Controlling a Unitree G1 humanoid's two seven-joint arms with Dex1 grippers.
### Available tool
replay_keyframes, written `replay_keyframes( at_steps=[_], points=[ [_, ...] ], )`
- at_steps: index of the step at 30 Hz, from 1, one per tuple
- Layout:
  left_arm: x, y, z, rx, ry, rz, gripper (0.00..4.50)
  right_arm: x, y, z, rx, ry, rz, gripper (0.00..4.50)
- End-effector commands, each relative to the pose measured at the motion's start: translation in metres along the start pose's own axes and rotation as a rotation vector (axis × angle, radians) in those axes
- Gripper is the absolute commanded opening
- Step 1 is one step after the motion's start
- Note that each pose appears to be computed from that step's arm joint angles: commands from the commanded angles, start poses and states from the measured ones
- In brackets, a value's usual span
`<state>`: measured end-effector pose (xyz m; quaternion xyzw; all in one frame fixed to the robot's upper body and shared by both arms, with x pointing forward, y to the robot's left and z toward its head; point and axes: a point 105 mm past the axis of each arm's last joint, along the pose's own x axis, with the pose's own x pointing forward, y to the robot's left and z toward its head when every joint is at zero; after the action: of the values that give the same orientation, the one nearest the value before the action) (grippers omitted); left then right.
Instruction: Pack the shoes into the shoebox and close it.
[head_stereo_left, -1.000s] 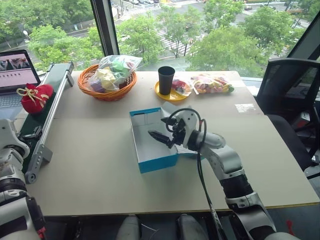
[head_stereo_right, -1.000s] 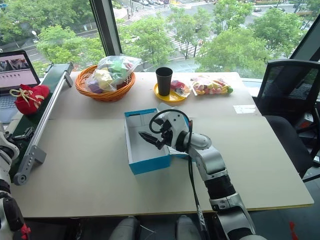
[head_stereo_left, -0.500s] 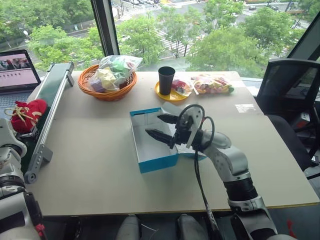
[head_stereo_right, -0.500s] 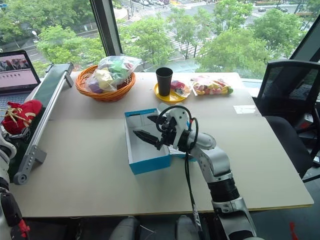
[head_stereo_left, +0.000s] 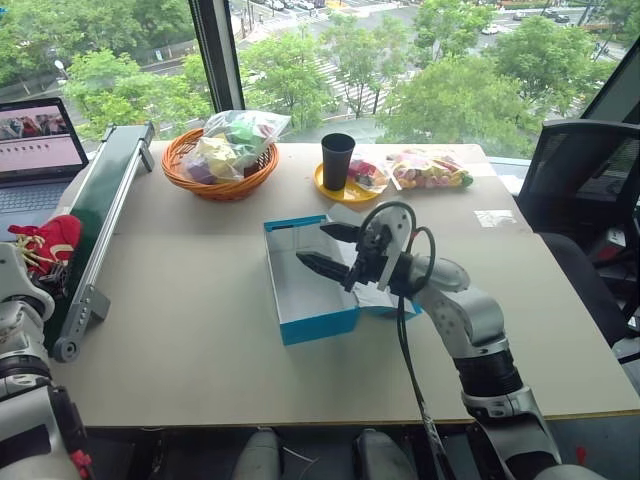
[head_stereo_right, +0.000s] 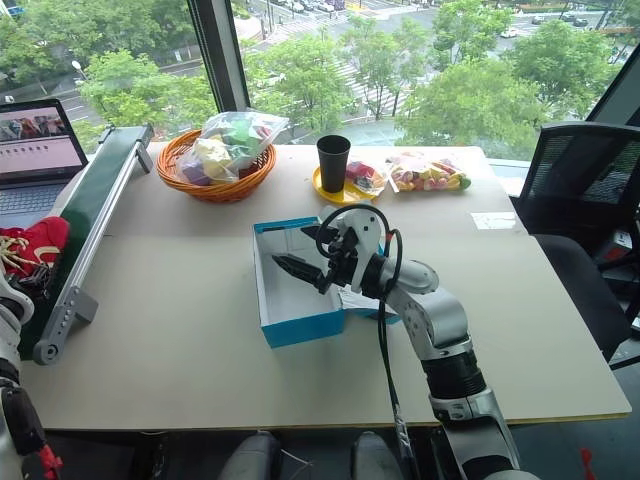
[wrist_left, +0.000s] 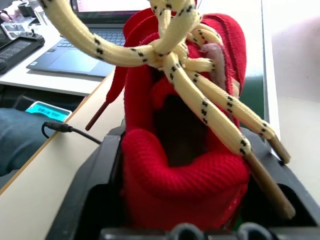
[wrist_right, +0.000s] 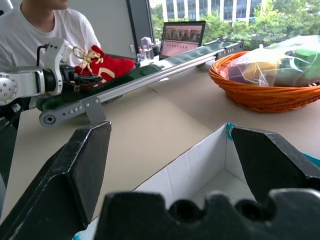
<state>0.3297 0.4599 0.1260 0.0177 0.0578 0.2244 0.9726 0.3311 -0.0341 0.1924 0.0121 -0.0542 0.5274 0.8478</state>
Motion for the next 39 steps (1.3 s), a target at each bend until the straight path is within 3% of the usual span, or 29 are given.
replay_keyframes(
  at_steps=[1, 7, 9, 12, 17, 20, 23, 29, 33, 37, 39],
  points=[
    [0.008, -0.029, 0.056, 0.031, -0.180, -0.086, 1.92, -0.001, 0.001, 0.019, -0.024, -0.044, 0.013, 4.50],
    [0.003, -0.090, 0.128, 0.016, -0.378, -0.269, 1.92, -0.002, -0.003, 0.050, 0.074, -0.171, 0.006, 4.50],
    [-0.008, -0.135, 0.159, 0.003, -0.458, -0.394, 1.92, -0.005, -0.009, 0.071, 0.224, -0.270, 0.010, 4.50],
    [-0.029, -0.189, 0.175, -0.011, -0.498, -0.573, 1.92, -0.008, -0.021, 0.081, 0.396, -0.317, -0.017, 4.50],
    [-0.063, -0.259, 0.171, -0.071, -0.467, -0.839, 1.92, -0.007, -0.031, 0.079, 0.598, -0.341, -0.087, 4.50],
    [-0.077, -0.277, 0.172, -0.120, -0.455, -0.897, 1.92, -0.007, -0.036, 0.078, 0.619, -0.328, -0.131, 4.50],
    [-0.096, -0.303, 0.142, -0.134, -0.378, -1.003, 1.92, -0.006, -0.045, 0.049, 0.681, -0.231, -0.228, 4.50],
    [-0.122, -0.321, 0.136, -0.198, -0.329, -1.095, 1.92, -0.018, -0.061, 0.031, 0.715, -0.201, -0.339, 4.50],
    [-0.127, -0.326, 0.117, -0.221, -0.250, -1.135, 1.92, -0.023, -0.074, 0.018, 0.666, -0.133, -0.425, 4.50],
    [-0.131, -0.328, 0.106, -0.213, -0.213, -1.151, 1.92, -0.027, -0.080, 0.020, 0.670, -0.156, -0.440, 4.50],
    [-0.137, -0.332, 0.097, -0.200, -0.192, -1.171, 1.92, -0.027, -0.080, 0.037, 0.655, -0.213, -0.407, 4.50]
  ],
)
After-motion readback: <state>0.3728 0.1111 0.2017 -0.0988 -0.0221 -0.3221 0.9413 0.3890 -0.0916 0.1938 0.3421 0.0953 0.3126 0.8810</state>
